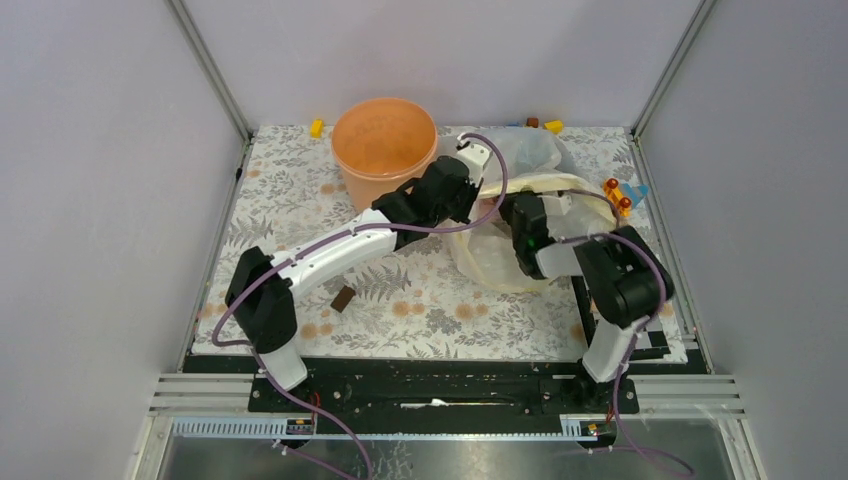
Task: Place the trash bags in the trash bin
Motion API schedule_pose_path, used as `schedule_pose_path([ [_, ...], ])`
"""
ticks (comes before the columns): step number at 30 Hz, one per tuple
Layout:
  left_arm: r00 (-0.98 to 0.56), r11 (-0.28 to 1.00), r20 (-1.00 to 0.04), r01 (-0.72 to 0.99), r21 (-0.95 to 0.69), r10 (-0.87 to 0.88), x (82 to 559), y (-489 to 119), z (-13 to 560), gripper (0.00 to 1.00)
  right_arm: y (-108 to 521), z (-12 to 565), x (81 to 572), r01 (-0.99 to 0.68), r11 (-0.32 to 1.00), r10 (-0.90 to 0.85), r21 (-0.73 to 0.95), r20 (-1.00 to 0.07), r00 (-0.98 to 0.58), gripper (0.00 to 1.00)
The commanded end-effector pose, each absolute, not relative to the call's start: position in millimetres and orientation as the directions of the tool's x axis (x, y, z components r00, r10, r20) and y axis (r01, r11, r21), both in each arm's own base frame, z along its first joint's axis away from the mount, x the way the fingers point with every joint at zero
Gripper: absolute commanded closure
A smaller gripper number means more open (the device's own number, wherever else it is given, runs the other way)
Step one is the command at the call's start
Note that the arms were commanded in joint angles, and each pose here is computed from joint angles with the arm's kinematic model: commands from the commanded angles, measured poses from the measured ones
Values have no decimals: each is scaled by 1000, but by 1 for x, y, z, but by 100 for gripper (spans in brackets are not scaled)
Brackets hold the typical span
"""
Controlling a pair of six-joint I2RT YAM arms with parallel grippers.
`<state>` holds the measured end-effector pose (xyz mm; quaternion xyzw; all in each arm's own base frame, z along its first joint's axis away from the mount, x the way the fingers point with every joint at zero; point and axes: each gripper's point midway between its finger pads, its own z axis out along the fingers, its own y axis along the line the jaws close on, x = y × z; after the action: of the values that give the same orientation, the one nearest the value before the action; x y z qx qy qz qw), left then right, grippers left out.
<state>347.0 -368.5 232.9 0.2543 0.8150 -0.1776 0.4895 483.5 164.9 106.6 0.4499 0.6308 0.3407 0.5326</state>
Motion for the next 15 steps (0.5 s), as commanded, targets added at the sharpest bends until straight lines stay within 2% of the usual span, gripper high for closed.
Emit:
schedule_pose_path([
  [1,-359,818,-913,573,-50,195,362,-380,246,100,145,159,446,109,392,919,914,-395,8,100],
  [10,-369,856,-907,517,-20,202,378,-380,230,100,158,191,372,-14,503,844,864,-494,-210,100],
  [15,-382,856,-899,517,-17,213,380,-383,219,100,161,203,348,-64,580,768,812,-572,-288,100],
])
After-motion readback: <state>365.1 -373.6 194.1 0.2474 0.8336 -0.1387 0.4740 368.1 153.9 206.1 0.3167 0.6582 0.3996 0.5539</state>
